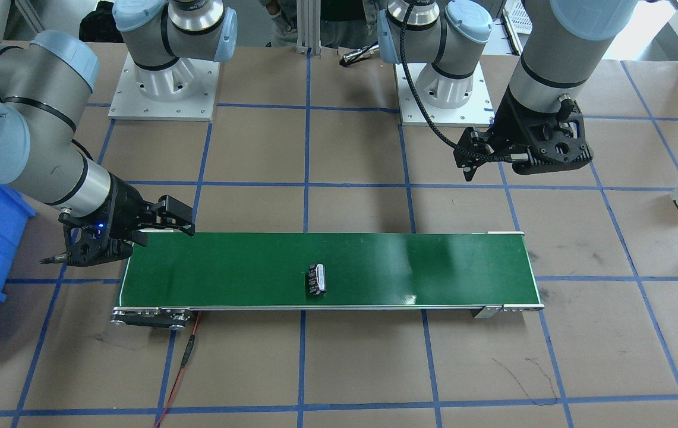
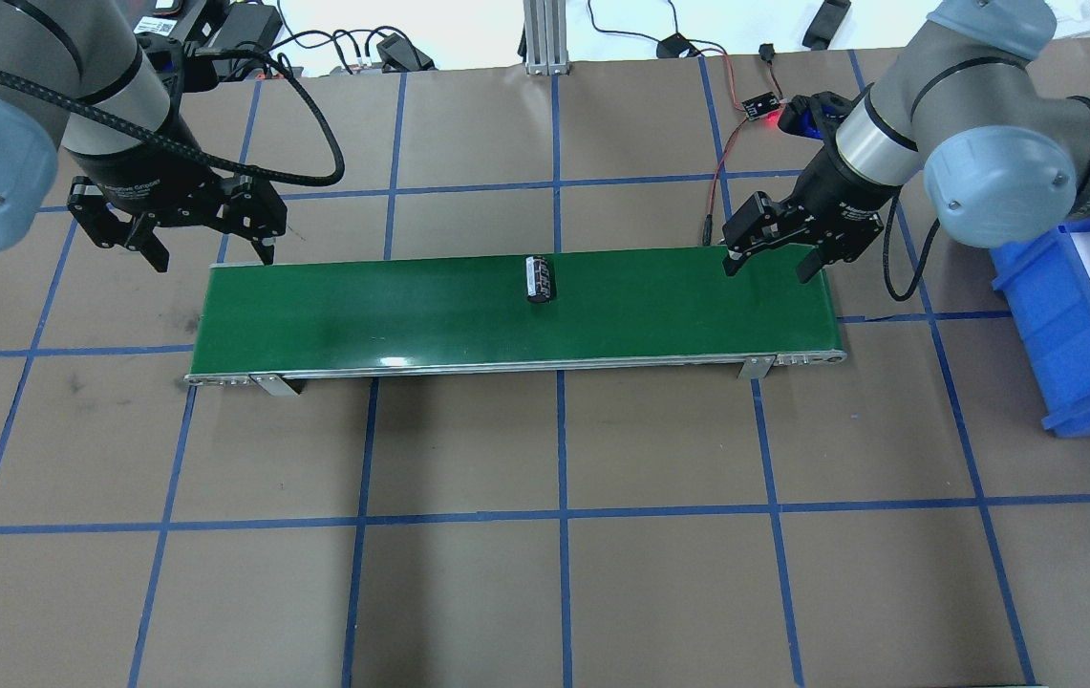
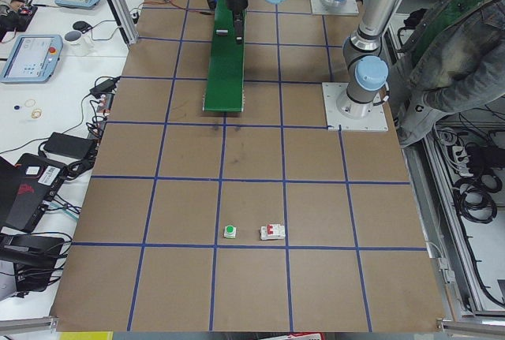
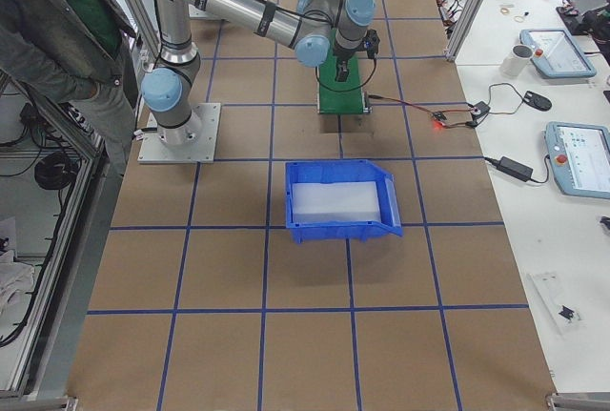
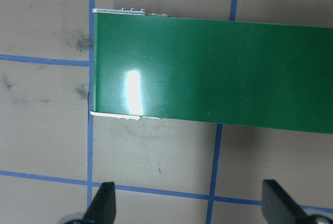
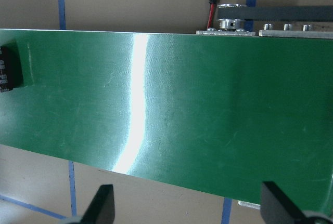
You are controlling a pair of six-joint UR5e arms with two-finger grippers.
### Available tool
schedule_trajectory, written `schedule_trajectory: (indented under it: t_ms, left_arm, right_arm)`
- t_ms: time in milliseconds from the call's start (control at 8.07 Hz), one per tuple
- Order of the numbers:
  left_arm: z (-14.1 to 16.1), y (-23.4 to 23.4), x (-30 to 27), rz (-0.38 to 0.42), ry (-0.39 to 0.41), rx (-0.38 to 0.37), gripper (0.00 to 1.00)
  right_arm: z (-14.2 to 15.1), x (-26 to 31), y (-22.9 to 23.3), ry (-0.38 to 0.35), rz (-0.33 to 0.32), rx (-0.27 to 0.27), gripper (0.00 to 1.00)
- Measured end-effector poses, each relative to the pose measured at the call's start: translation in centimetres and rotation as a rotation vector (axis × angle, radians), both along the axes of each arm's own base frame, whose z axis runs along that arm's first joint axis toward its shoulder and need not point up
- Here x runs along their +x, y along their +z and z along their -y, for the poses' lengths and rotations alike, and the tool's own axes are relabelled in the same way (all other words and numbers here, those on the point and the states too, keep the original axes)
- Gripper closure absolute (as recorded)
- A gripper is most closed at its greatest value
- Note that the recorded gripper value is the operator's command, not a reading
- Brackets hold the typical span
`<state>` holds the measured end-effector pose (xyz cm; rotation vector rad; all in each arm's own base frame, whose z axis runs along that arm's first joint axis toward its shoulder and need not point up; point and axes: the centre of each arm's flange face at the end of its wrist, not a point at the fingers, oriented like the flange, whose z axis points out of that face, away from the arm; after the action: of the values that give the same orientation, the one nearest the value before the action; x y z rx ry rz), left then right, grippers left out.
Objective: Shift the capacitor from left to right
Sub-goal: 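Lower the right gripper near the belt's far end while the belt carries the capacitor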
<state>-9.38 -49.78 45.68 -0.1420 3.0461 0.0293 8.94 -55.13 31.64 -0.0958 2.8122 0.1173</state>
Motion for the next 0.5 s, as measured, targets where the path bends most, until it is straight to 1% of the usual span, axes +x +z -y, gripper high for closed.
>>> schedule_trajectory:
  t_ms: [248,496]
  left_arm:
    - [0.1,-0.1,0.1,0.003,0.007,0.0,0.0]
    - [0.4,-0.4,0.0,-0.002,-0.004,-0.001,0.0]
  right_arm:
    - [0.1,0.0,-0.4,-0.005,0.001,0.008,0.0]
    - [0.4,-0.4,-1.3,-0.022,0.005,0.026,0.0]
